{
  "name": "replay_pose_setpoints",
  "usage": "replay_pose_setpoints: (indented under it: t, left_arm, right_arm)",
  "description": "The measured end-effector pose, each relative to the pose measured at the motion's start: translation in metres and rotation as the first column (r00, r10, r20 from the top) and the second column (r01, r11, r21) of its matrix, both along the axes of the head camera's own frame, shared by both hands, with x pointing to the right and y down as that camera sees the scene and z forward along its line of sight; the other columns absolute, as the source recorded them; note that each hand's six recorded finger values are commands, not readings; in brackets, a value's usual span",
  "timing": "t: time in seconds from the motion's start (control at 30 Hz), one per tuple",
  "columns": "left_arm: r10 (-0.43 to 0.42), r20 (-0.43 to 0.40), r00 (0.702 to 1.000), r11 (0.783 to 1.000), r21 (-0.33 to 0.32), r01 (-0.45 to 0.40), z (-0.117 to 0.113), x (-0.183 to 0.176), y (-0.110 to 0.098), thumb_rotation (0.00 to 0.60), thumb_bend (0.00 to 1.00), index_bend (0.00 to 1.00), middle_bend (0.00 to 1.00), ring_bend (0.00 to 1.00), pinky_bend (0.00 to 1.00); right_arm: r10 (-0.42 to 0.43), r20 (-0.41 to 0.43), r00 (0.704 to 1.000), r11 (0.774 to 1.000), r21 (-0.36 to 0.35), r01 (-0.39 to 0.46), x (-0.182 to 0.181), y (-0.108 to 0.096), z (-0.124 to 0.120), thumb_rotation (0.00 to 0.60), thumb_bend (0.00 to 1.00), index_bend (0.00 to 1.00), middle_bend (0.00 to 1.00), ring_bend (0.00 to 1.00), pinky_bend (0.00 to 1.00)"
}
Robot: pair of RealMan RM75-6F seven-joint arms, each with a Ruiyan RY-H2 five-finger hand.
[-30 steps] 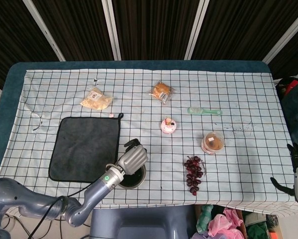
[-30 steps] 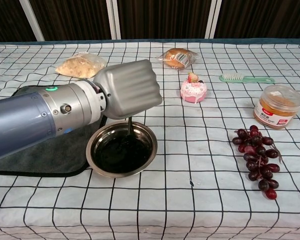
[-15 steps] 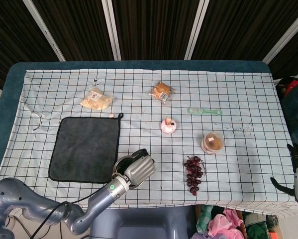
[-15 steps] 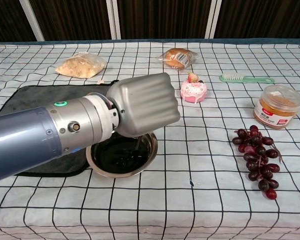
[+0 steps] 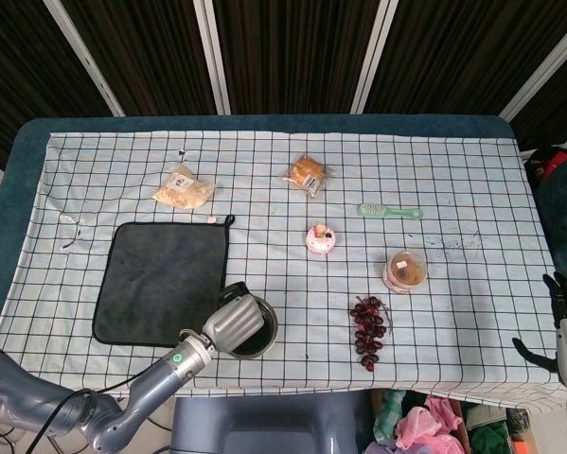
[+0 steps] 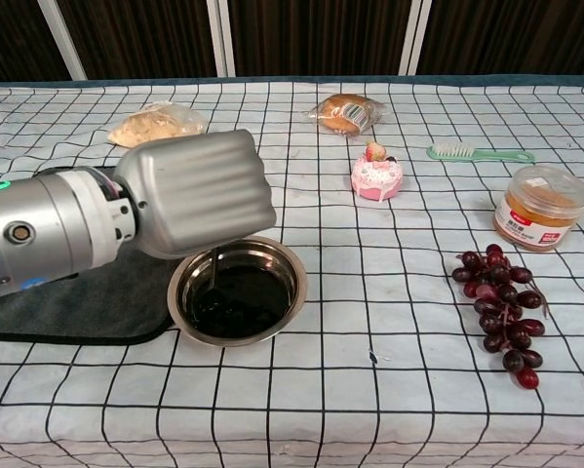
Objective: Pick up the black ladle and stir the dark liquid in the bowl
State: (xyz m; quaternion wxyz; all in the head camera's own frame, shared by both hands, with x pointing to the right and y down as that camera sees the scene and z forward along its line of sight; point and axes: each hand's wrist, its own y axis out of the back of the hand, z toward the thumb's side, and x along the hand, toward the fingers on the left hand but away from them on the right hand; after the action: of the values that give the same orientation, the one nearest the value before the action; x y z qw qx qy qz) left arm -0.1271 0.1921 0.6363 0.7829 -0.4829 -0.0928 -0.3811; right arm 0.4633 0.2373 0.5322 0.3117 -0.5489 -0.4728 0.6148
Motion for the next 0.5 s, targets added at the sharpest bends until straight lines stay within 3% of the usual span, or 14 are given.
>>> replay_pose_setpoints:
  t: [0.27,0.5]
  left_arm:
    - [-0.015,0.008,1.000,0.999,0.044,0.015,0.006,0.001,-0.018,0.600,0.48,0.66,0.94,0.79,0.75]
    - [-0.022,-0.006,1.000,0.997,0.073,0.022,0.014,0.024,-0.031,0.600,0.48,0.66,0.94,0.79,0.75]
  right_arm:
    - [0.002,-0.002,1.000,1.000,-0.002,-0.002,0.001,0.000,0.001,0.600,0.11,0.03,0.01,0.06,0.22]
    - [0.003,-0.001,1.000,1.000,-0.002,-0.003,0.001,0.000,0.001,0.600,0.11,0.03,0.01,0.06,0.22]
